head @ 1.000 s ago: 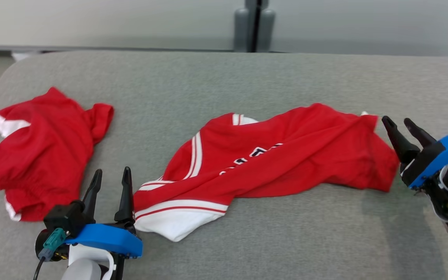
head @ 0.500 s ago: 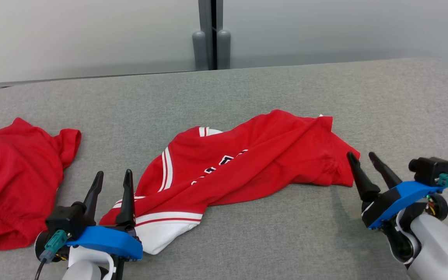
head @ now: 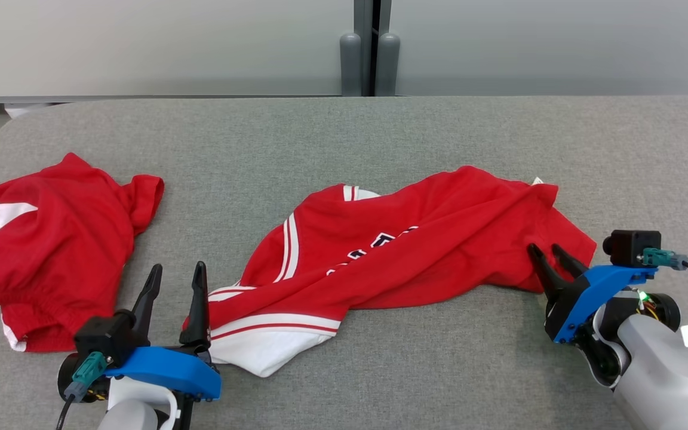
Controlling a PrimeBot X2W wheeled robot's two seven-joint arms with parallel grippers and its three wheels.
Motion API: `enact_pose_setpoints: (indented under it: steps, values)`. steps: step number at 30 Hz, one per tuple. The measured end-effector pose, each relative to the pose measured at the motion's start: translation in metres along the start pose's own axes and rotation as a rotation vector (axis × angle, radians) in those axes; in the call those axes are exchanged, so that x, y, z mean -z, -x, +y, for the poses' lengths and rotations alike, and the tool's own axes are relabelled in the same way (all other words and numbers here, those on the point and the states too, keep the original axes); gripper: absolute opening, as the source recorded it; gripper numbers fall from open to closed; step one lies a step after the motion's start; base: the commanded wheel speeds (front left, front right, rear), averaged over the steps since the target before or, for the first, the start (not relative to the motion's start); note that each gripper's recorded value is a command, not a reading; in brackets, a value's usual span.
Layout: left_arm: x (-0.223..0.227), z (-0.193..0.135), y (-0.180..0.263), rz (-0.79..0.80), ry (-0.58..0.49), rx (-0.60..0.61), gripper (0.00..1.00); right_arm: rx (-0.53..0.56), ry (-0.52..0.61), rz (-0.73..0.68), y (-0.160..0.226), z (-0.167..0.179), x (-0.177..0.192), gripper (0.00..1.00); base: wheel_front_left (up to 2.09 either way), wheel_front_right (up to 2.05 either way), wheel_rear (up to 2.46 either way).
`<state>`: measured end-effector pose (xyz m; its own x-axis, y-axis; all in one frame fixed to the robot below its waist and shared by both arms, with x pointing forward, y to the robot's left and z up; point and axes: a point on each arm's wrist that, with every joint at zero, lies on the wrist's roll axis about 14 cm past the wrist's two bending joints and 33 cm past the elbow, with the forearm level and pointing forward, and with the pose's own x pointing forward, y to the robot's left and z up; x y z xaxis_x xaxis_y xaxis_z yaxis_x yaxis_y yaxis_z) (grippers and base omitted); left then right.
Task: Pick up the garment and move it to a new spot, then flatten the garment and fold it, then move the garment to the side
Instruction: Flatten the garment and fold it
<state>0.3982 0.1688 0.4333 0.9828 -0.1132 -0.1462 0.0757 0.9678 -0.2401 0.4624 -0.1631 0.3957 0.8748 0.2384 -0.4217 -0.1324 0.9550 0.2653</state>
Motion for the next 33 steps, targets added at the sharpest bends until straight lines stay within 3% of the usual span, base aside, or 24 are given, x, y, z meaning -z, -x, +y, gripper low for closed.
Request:
enact_pose_setpoints:
  steps: [2, 3, 13, 17, 23, 33]
  values:
    - [-0.001, 0.002, 0.001, -0.002, 0.0, -0.005, 1.0, -0.003, 0.003, 0.007, -0.002, 0.003, 0.001, 0.33, 0.0, 0.0, 0.0]
    - [-0.001, 0.002, 0.001, -0.003, 0.0, -0.007, 1.0, -0.005, 0.007, 0.006, -0.002, 0.003, 0.002, 0.0, 0.0, 0.0, 0.0]
    - [-0.003, -0.004, 0.004, -0.009, 0.001, 0.007, 1.0, -0.04, 0.024, -0.154, 0.013, 0.014, -0.034, 0.0, 0.0, 0.0, 0.0]
    - [-0.004, -0.009, 0.006, -0.013, 0.003, 0.016, 1.0, -0.079, -0.03, -0.216, 0.031, 0.021, -0.047, 0.0, 0.0, 0.0, 0.0]
    - [-0.007, -0.015, 0.007, -0.023, 0.007, 0.028, 1.0, -0.046, -0.021, -0.095, 0.078, -0.019, -0.026, 0.0, 0.0, 0.0, 0.0]
    - [-0.008, -0.016, 0.007, -0.024, -0.004, 0.031, 1.0, 0.073, 0.075, 0.264, 0.131, -0.077, 0.042, 0.0, 0.0, 0.0, 0.0]
